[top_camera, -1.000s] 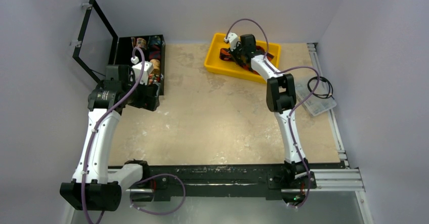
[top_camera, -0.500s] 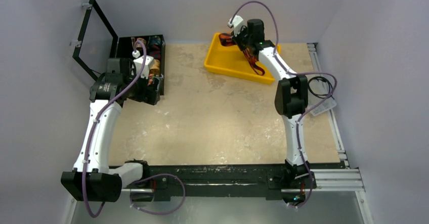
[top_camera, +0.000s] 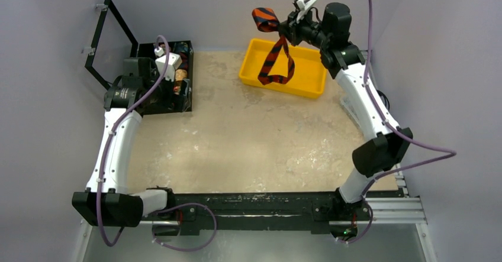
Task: Roll the ties
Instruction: Place the tie at the center of the board.
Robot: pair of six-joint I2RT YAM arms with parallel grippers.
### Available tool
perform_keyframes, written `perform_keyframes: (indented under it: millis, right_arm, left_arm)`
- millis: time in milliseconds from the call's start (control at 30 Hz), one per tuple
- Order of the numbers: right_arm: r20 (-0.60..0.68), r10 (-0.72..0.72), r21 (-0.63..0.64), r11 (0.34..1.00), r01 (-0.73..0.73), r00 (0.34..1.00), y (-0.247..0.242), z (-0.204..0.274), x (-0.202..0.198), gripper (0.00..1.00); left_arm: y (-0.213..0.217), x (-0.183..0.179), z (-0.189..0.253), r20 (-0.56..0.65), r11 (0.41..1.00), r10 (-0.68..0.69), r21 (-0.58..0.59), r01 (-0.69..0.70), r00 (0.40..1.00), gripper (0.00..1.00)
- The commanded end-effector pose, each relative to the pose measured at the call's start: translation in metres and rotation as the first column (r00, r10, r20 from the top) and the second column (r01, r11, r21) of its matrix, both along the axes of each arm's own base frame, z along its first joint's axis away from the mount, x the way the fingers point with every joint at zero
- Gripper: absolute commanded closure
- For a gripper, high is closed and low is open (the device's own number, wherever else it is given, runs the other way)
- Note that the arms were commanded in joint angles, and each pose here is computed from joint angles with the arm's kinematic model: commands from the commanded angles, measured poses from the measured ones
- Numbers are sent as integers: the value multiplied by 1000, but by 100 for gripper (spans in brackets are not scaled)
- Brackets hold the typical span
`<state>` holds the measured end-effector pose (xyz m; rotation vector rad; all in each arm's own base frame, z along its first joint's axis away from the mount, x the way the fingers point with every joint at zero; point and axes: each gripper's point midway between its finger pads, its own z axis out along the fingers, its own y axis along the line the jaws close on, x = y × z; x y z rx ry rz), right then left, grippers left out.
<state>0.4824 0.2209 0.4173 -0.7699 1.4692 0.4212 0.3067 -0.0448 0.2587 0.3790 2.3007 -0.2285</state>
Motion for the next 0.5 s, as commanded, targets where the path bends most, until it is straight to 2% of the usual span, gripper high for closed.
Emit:
perform_keyframes:
  millis: [0,100,300,467]
  right_arm:
    - [-146,165,254,959,-124,975,37,19,-69,100]
    - [-183,162,316,944,-98,970,30,24,-93,100]
    - [-232,177,311,945,-99,957,15,2,-138,100]
    - [-373,372,490,857,-160,850,48,-20,-152,100]
  left_arm:
    - [-10,8,24,71,998,-30,-60,34,997,0]
    - [-14,6,28,79,996,-49,-70,54,996,0]
    - [-17,-1,26,87,994,-77,-73,83,993,0]
    - [-29,-9,20,85,982,-145,-111,154,986,0]
